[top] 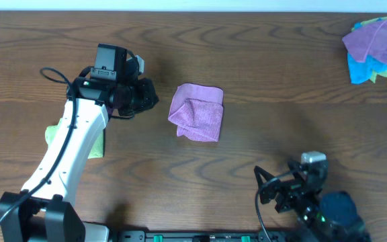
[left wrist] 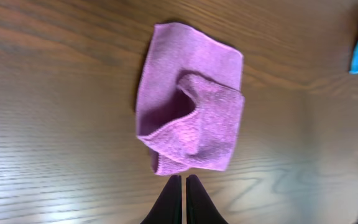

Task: Fold the cloth
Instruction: 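Release the cloth and retract both grippers away from it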

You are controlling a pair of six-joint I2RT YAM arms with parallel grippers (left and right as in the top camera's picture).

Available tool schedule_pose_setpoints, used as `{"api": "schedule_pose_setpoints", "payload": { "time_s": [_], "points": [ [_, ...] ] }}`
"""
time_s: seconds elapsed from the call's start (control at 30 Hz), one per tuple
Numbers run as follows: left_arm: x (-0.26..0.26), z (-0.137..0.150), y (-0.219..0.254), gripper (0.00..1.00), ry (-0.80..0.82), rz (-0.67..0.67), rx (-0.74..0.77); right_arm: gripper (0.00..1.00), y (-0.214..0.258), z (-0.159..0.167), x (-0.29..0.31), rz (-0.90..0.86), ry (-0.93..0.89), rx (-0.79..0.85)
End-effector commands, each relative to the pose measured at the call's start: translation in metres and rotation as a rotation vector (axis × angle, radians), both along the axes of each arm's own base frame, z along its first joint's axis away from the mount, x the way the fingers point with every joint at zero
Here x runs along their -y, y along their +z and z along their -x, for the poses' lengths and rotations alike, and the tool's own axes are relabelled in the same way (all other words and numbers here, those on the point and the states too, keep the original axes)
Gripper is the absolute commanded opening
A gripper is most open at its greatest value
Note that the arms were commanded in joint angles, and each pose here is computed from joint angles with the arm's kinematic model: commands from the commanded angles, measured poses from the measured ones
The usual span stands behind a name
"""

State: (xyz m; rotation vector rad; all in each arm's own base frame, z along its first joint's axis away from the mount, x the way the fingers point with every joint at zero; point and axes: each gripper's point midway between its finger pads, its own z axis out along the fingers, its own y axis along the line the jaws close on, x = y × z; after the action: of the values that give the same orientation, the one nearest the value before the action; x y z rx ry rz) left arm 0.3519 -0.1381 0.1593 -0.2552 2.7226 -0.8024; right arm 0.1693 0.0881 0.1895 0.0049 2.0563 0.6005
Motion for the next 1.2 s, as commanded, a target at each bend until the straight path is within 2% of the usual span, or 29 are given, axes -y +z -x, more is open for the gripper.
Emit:
{"api": "schedule_pose_setpoints", "payload": {
  "time_s": [0.0,0.23,0.47,0.73,0.97,1.17],
  "points": [
    [0.008,0.008,0.014,0.06,0.018,0.086,-0.026,0.99,-0.008,-0.002,0.011,-0.021,-0.065,0.036],
    [0.003,0.025,0.031,0.06,0.023,0.074,-0.011,0.99,-0.039,-0.009,0.021,0.025,-0.13,0.017],
    [0.002,0.035,0.055,0.06,0.018,0.086,0.051,0.99,-0.037,-0.019,0.058,0.113,-0.336,0.061],
    [-0.012,0.059,0.067,0.06,0.091,0.054,0.041,0.99,-0.036,-0.019,0.066,0.131,-0.376,0.069],
    [-0.022,0.083,0.043,0.06,0.22,0.1,0.042,0.99,-0.037,-0.019,0.066,0.134,-0.376,0.065],
    [-0.009,0.091,-0.003,0.1,0.267,0.25,0.027,0.99,-0.038,-0.019,0.066,0.134,-0.375,0.065]
  ]
}}
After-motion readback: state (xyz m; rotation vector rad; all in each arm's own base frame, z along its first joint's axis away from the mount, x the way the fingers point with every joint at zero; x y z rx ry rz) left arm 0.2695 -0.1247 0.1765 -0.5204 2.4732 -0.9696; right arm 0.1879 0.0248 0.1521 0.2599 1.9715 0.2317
